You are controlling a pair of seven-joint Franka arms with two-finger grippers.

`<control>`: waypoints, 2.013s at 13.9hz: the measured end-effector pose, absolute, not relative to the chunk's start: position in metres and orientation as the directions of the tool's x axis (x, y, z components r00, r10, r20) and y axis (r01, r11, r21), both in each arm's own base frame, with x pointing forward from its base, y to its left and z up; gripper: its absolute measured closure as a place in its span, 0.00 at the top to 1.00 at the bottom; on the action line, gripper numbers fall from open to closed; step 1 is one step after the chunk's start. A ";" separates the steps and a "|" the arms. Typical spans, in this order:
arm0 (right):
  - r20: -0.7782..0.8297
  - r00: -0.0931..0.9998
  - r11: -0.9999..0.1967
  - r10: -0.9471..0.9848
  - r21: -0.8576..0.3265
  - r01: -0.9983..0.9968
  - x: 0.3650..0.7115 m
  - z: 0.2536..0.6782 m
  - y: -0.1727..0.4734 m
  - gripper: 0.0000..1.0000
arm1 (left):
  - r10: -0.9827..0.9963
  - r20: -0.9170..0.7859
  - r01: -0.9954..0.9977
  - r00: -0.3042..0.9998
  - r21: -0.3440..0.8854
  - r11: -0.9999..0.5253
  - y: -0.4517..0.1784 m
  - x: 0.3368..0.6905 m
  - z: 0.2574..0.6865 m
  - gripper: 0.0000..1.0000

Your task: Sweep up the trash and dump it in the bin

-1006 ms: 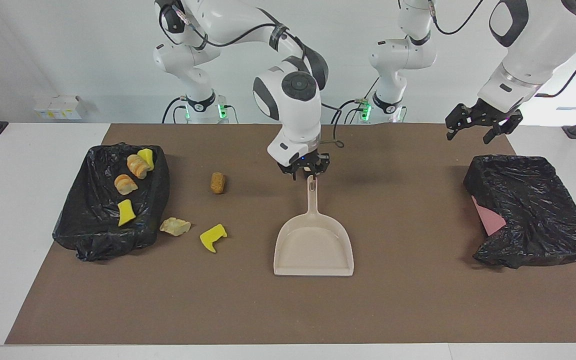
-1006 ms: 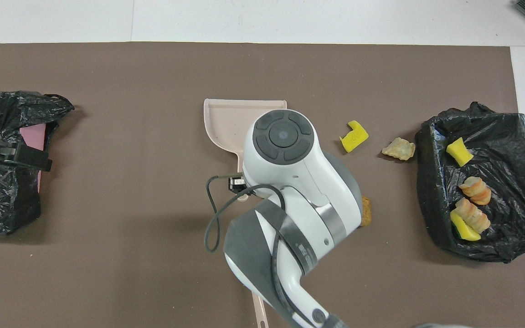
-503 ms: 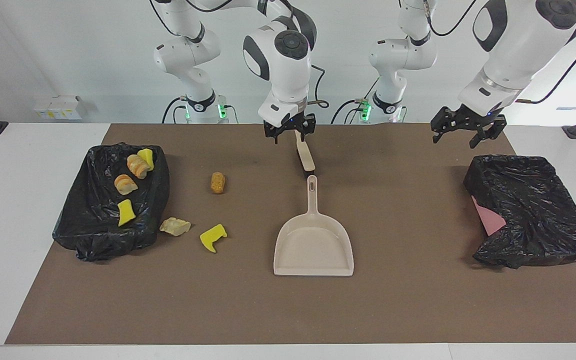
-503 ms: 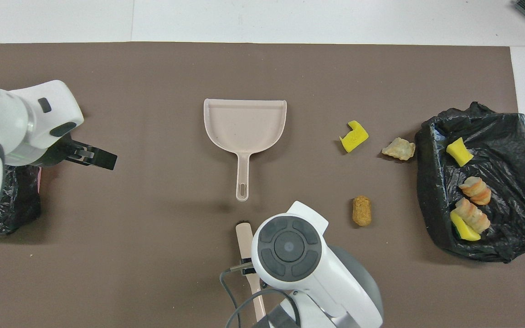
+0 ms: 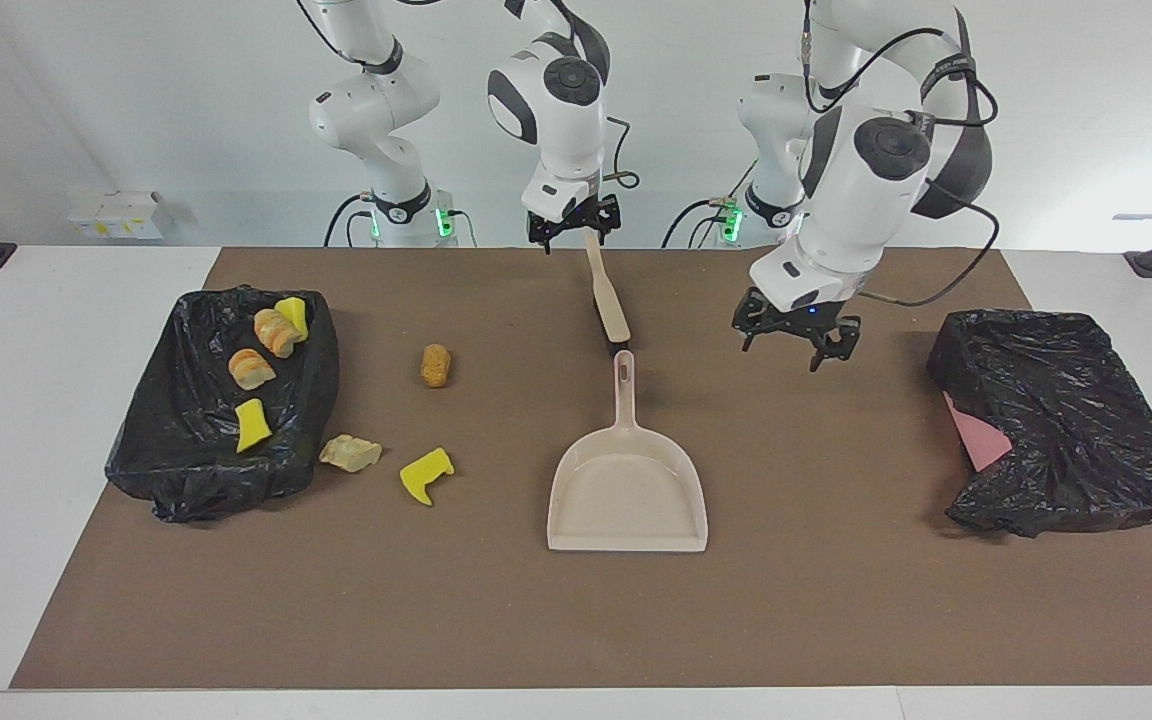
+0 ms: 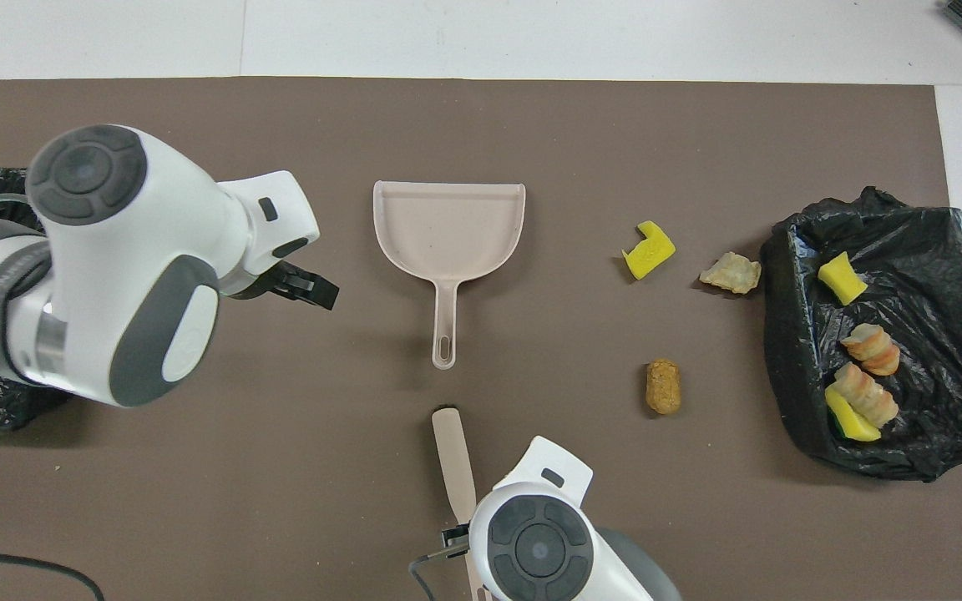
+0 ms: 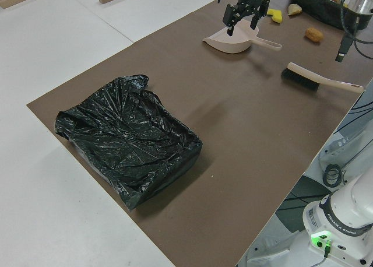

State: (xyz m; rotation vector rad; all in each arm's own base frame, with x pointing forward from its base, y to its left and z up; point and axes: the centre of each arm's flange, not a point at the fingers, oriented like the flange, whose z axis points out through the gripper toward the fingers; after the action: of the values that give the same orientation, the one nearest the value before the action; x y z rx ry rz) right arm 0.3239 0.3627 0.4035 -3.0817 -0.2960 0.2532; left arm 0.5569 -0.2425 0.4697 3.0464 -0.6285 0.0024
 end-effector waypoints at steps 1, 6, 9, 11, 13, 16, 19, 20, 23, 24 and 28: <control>-0.156 0.968 -0.980 0.199 -0.053 0.193 0.319 0.396 0.365 1.00 | -0.389 0.014 -0.389 0.921 0.025 -0.921 -0.265 0.553 0.459 1.00; -0.188 0.953 -0.971 0.238 -0.067 0.229 0.277 0.352 0.392 1.00 | -0.274 0.056 -0.276 0.960 0.036 -0.960 -0.337 0.538 0.423 1.00; -0.185 0.949 -0.967 0.256 -0.065 0.248 0.264 0.334 0.396 1.00 | -0.200 0.063 -0.203 0.978 0.048 -0.978 -0.369 0.527 0.401 1.00; -0.186 0.948 -0.966 0.257 -0.064 0.250 0.263 0.333 0.396 0.96 | -0.178 0.053 -0.181 0.983 0.045 -0.983 -0.389 0.519 0.378 1.00; -0.188 0.948 -0.967 0.256 -0.062 0.249 0.262 0.331 0.395 0.73 | -0.175 0.045 -0.177 0.984 0.037 -0.984 -0.396 0.518 0.360 1.00; -0.192 0.948 -0.967 0.255 -0.059 0.248 0.262 0.330 0.395 0.39 | -0.167 0.046 -0.169 0.985 0.035 -0.985 -0.394 0.520 0.358 0.81; -0.200 0.953 -0.974 0.228 -0.051 0.223 0.261 0.329 0.394 0.26 | -0.168 0.060 -0.170 0.984 0.036 -0.985 -0.394 0.523 0.359 0.44; -0.208 0.956 -0.978 0.208 -0.042 0.203 0.260 0.329 0.393 0.26 | -0.168 0.062 -0.171 0.984 0.035 -0.985 -0.393 0.523 0.360 0.33; -0.226 0.957 -0.983 0.181 -0.028 0.180 0.261 0.340 0.389 0.26 | -0.166 0.069 -0.169 0.984 0.031 -0.985 -0.391 0.526 0.360 0.31; -0.230 0.958 -0.985 0.172 -0.027 0.171 0.264 0.349 0.384 0.26 | -0.163 0.074 -0.166 0.984 0.031 -0.986 -0.389 0.528 0.362 0.31; -0.210 0.973 -0.995 0.094 0.012 0.098 0.295 0.407 0.328 0.26 | -0.143 0.119 -0.148 0.983 0.038 -0.988 -0.363 0.549 0.389 0.31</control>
State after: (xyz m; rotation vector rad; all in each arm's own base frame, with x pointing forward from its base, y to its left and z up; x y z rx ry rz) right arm 0.2945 0.3278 0.4074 -3.1430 -0.1530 0.3331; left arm 0.5494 -0.3626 0.3892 3.0812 -0.2267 0.1797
